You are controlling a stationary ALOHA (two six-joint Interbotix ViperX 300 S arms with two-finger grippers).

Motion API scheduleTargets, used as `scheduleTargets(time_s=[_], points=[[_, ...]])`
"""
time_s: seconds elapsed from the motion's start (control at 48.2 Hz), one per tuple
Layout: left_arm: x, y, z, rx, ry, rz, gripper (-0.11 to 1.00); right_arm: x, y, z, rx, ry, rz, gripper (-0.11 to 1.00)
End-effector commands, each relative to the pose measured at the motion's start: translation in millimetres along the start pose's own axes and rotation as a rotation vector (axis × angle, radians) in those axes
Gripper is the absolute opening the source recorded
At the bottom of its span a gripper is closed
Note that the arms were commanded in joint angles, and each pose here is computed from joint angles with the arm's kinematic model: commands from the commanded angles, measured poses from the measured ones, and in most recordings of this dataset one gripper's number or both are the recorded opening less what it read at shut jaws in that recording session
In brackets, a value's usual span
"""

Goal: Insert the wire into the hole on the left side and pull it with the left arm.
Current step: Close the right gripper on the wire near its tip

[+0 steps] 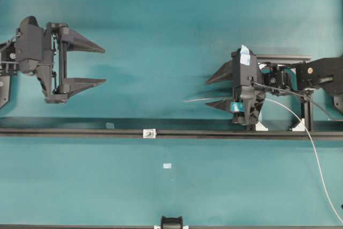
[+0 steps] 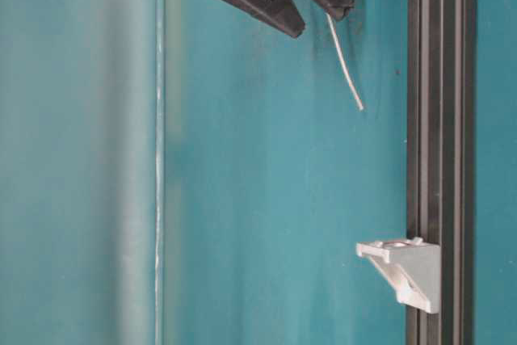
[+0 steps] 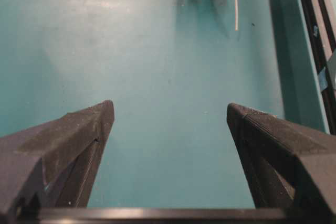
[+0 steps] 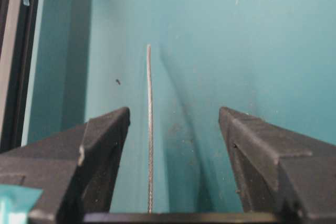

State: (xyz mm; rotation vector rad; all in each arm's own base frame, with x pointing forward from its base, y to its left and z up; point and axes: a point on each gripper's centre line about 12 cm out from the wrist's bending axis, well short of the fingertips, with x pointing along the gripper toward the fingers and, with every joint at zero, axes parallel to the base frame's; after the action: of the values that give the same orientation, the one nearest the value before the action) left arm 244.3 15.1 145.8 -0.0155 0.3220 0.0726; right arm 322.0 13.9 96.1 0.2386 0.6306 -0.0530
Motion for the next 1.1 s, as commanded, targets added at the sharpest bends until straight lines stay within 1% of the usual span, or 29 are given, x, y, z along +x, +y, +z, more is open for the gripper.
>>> scheduleTargets(time_s=[0.0,0.041,0.145,0.187,0.228,0.269,0.311,0.726,0.933,1.078], points=[[2.4,0.8,7.3,-0.006,-0.028,0.004,0.79,0.2,1.4,7.3,-0.002,-0.029,0.006,0.68],[2.4,0.8,7.3,-0.006,-0.028,0.004,0.79,-0.1,1.5,7.5,-0.003,-0.029,0.006,0.59],[2.1,0.9,6.7,-0.007,-0.026,0.005,0.79,-0.1,1.4,7.2,-0.003,-0.026,0.005,0.28],[2.1,0.8,6.9,-0.006,-0.028,0.004,0.79,0.2,1.2,6.8,-0.002,-0.024,0.004,0.18],[2.1,0.8,6.7,-0.006,-0.026,0.004,0.79,0.1,1.5,7.6,-0.002,-0.026,0.005,0.1],[1.9,0.8,6.4,-0.006,-0.026,0.004,0.79,-0.1,1.4,7.0,-0.003,-0.024,0.005,0.05],[1.9,0.9,6.2,-0.007,-0.025,0.005,0.79,-0.1,1.3,7.0,-0.002,-0.024,0.004,0.04],[1.9,0.0,6.0,-0.008,-0.023,0.001,0.79,-1.5,2.1,9.7,-0.002,-0.031,0.007,0.04],[1.7,-0.3,6.2,-0.007,-0.023,-0.001,0.79,-14.6,6.3,24.8,-0.004,-0.063,0.018,0.04],[2.2,-0.4,7.1,-0.009,-0.025,-0.001,0.79,-28.3,9.1,34.3,-0.004,-0.066,0.022,0.04]])
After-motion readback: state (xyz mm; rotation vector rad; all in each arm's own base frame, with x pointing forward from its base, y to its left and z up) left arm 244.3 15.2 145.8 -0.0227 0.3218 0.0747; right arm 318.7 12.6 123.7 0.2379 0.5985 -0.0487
